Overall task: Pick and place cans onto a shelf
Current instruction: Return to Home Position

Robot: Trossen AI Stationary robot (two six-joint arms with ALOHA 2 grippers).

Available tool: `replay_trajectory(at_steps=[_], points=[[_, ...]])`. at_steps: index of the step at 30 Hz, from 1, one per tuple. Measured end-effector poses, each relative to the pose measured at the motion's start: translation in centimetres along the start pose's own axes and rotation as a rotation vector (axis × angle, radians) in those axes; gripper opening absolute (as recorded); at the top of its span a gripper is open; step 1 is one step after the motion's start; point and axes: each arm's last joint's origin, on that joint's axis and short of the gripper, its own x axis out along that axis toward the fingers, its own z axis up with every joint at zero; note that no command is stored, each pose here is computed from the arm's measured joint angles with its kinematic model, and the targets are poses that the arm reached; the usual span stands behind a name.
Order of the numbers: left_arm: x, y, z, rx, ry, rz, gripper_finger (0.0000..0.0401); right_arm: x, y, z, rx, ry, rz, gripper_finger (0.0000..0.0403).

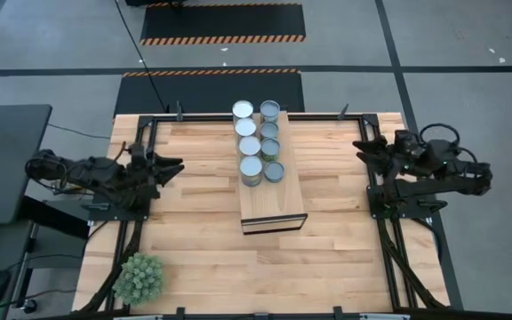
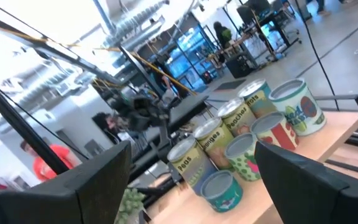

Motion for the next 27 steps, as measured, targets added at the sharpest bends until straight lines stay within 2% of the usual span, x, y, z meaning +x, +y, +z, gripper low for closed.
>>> replay_trajectory(at_steps=[7,19,24,27], points=[[-1.3,2.6,-1.8,-0.054,-0.070,0.051,0.0126,-1.6,-0.4,0.5,0.018,-0.060,0.023,0.0348],[-1.9,5.6,-4.6,-0.118,-0.130,0.089,0.0012,-1.5,-0.7,-0.1,0.043,-0.012,-0.012,0.0348],[-1.3,6.2,-5.9,-0.143,-0.105,0.116,0.0006,-1.5,-0.7,0.0,0.031,-0.021,-0.019,0.0341],[-0.9,6.5,-6.8,-0.173,-0.073,0.102,0.0004,-1.4,-0.7,0.0,0.023,-0.020,-0.019,0.0310]])
